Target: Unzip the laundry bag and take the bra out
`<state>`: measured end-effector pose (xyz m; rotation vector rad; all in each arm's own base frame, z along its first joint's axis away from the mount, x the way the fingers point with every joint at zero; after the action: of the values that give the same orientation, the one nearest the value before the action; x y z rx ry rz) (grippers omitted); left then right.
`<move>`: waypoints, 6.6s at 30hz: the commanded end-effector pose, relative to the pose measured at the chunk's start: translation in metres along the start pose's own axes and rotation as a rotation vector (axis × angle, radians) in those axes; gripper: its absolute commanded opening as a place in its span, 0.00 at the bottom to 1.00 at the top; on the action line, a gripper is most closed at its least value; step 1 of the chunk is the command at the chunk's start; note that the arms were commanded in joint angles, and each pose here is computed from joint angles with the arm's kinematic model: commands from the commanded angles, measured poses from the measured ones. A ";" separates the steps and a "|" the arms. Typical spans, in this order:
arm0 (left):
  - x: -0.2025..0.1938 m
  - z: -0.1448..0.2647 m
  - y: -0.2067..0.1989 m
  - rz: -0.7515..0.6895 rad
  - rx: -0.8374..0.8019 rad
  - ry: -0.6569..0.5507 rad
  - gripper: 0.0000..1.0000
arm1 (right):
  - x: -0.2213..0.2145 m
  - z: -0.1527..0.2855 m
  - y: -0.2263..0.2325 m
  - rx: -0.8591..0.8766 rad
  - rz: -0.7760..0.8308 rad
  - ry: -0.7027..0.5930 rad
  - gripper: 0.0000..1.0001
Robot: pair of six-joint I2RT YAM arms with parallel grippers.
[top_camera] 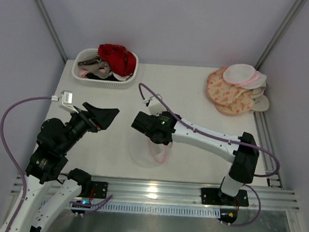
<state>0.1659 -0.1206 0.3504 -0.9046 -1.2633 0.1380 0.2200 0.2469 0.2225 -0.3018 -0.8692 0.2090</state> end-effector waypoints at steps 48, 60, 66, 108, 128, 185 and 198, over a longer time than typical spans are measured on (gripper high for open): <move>0.018 0.018 0.003 -0.051 0.086 -0.076 0.99 | 0.008 -0.038 -0.030 -0.555 0.509 -0.164 0.09; 0.017 0.017 0.001 -0.043 0.076 -0.070 0.99 | 0.013 0.026 0.013 0.032 0.232 -0.198 0.99; -0.004 -0.001 0.002 -0.074 0.026 0.084 0.99 | 0.046 0.074 -0.059 0.172 -0.160 -0.300 0.99; -0.226 -0.188 0.056 0.053 0.326 0.655 0.99 | -0.057 0.060 -0.174 0.402 -0.945 -0.184 1.00; -0.285 -0.254 0.061 0.098 0.302 0.719 0.74 | -0.068 0.065 -0.177 0.427 -0.945 -0.204 0.99; -0.188 -0.514 0.089 0.666 -0.182 0.197 0.44 | -0.087 0.081 -0.199 0.381 -0.895 -0.208 0.99; -0.101 -0.420 0.022 0.291 -0.152 0.224 0.99 | -0.088 0.083 -0.196 0.416 -0.889 -0.212 0.99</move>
<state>0.5242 -0.3931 0.1654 -1.2228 -0.7602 0.3511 0.1084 0.0474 0.2739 0.4878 -1.0466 -0.4328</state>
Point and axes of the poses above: each gripper's point midway between its finger pads, its own z axis back along the fingers, its own y axis along the line the jaws close on, x = y × z, the point moved 4 cm from there along z, back along the fingers, and after that the axes turned 6 degrees about -z, right-handed, at the moved point
